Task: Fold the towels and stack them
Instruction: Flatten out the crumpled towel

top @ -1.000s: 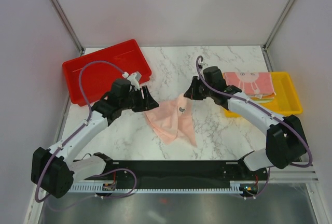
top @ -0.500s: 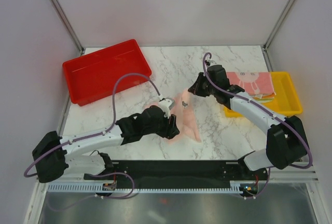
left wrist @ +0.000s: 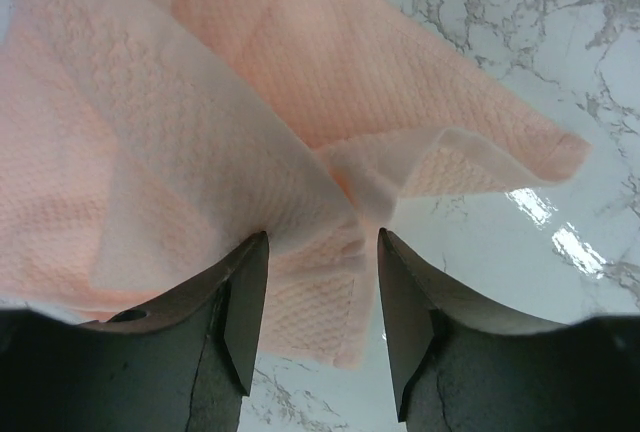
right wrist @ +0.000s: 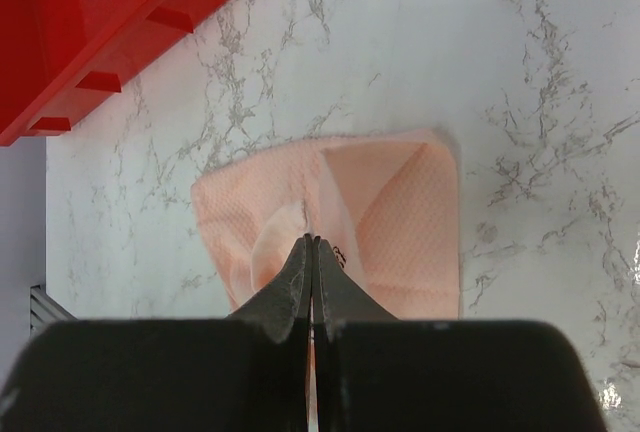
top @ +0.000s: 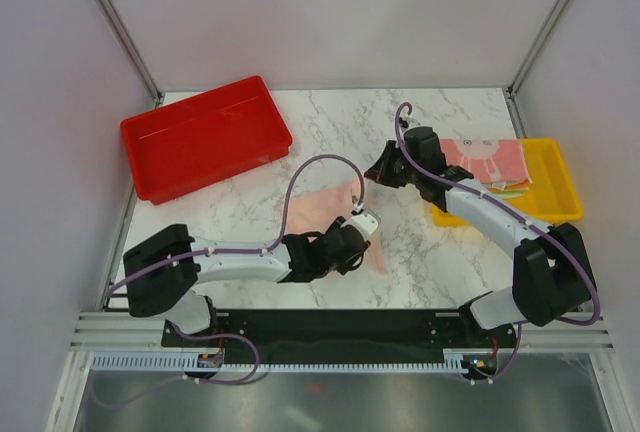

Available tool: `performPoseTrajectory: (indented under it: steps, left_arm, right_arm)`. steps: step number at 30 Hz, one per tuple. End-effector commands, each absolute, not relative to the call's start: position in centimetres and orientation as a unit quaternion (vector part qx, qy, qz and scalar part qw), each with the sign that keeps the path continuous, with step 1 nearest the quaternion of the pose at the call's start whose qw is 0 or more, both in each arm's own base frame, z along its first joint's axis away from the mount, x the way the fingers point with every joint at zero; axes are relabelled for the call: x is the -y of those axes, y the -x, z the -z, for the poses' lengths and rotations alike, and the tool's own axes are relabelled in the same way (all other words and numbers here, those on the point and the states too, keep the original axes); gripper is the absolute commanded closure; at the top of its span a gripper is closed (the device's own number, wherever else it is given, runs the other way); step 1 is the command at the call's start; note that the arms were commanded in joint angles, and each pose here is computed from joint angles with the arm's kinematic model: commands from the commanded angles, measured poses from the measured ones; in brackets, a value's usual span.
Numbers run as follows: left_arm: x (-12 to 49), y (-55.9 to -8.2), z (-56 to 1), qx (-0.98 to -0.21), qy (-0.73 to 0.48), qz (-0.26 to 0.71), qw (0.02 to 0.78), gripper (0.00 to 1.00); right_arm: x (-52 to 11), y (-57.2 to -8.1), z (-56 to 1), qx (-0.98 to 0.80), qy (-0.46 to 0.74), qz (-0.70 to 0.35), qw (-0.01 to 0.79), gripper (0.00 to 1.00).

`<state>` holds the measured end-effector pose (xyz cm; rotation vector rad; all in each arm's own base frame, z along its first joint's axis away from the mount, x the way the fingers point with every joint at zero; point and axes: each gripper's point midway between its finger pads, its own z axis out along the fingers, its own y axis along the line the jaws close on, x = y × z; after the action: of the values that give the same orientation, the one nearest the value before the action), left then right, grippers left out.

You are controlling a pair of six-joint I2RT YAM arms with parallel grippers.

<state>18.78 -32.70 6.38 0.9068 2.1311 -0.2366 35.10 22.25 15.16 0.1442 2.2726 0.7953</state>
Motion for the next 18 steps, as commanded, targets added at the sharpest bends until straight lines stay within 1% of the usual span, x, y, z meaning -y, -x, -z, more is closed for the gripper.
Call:
performPoseTrajectory:
  steps: [1, 6, 13, 18]
  left_arm:
    - [33.8, -19.9, -7.3, -0.815, -0.379, 0.051, 0.435, 0.44]
    - [34.1, -19.1, -6.3, -0.807, -0.395, 0.025, 0.438, 0.46]
    - [34.1, -18.9, -6.1, -0.804, -0.394, 0.012, 0.445, 0.46]
    - [34.1, -19.0, -4.9, -0.804, -0.403, -0.005, 0.438, 0.49]
  right_arm:
    - [-22.2, -35.5, -16.7, -0.865, -0.056, -0.329, 0.374, 1.0]
    - [-21.6, -35.7, -16.6, -0.864, -0.062, -0.331, 0.374, 1.0]
    - [-21.3, -35.6, -16.4, -0.864, -0.066, -0.332, 0.372, 1.0]
    - [-21.2, -35.5, -16.3, -0.865, -0.069, -0.332, 0.37, 1.0]
